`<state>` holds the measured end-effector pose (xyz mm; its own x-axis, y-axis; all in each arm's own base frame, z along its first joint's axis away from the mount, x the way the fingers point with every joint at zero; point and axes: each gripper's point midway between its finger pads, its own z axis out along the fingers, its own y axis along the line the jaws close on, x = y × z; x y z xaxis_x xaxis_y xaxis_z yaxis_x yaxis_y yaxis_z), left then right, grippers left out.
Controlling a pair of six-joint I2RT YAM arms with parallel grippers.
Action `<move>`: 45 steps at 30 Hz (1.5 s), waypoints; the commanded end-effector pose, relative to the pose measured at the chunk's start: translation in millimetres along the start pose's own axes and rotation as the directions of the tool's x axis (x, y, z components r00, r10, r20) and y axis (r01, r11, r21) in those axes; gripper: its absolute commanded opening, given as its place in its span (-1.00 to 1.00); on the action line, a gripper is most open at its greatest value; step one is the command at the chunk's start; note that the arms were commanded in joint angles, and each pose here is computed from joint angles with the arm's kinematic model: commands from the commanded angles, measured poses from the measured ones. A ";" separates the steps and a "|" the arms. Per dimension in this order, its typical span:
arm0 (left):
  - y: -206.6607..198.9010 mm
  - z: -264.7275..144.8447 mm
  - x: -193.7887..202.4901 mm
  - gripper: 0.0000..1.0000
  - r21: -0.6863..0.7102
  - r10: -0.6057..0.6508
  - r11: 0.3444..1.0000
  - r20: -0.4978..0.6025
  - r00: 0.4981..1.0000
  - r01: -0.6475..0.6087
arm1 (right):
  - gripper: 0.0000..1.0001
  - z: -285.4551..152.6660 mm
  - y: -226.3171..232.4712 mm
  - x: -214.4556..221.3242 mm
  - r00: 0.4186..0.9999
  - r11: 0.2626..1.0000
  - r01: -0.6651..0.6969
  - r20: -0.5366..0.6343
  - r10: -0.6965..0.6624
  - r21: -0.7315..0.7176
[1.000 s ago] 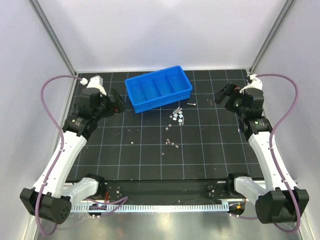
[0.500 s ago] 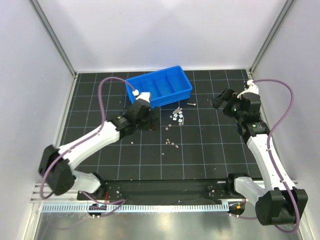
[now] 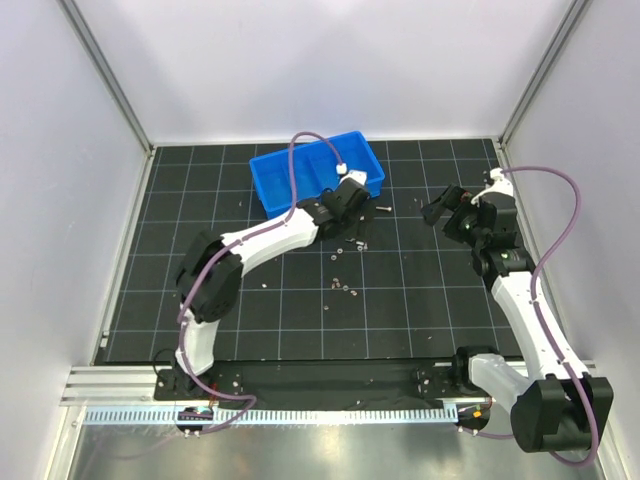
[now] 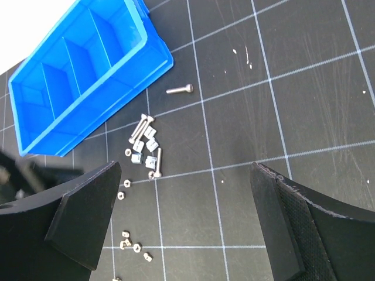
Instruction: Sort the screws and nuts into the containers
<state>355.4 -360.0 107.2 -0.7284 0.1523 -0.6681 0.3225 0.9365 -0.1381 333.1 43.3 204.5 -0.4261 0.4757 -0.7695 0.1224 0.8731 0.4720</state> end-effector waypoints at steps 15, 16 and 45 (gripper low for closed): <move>34.0 -21.6 -57.6 0.74 0.032 -0.097 0.995 0.046 0.994 0.096 | 0.77 104.4 28.6 39.3 0.808 0.832 0.535 -0.199 -0.555 -0.150; 44.1 -22.4 -48.4 0.75 0.020 -0.117 0.993 0.019 0.993 0.117 | 0.77 115.7 22.9 54.4 0.764 0.800 0.572 -0.238 -0.600 -0.182; 133.6 -92.4 -51.3 0.94 -0.044 -0.223 0.972 0.111 0.968 0.229 | 0.49 221.8 26.8 88.1 0.425 0.466 0.713 -0.206 -0.881 -0.524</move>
<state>382.8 -217.1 176.7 -0.7302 -0.0969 -0.6763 0.1025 0.9632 -0.2487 492.6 132.1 45.7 -0.5031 -0.5735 -0.6465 -0.6906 0.7166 -0.0982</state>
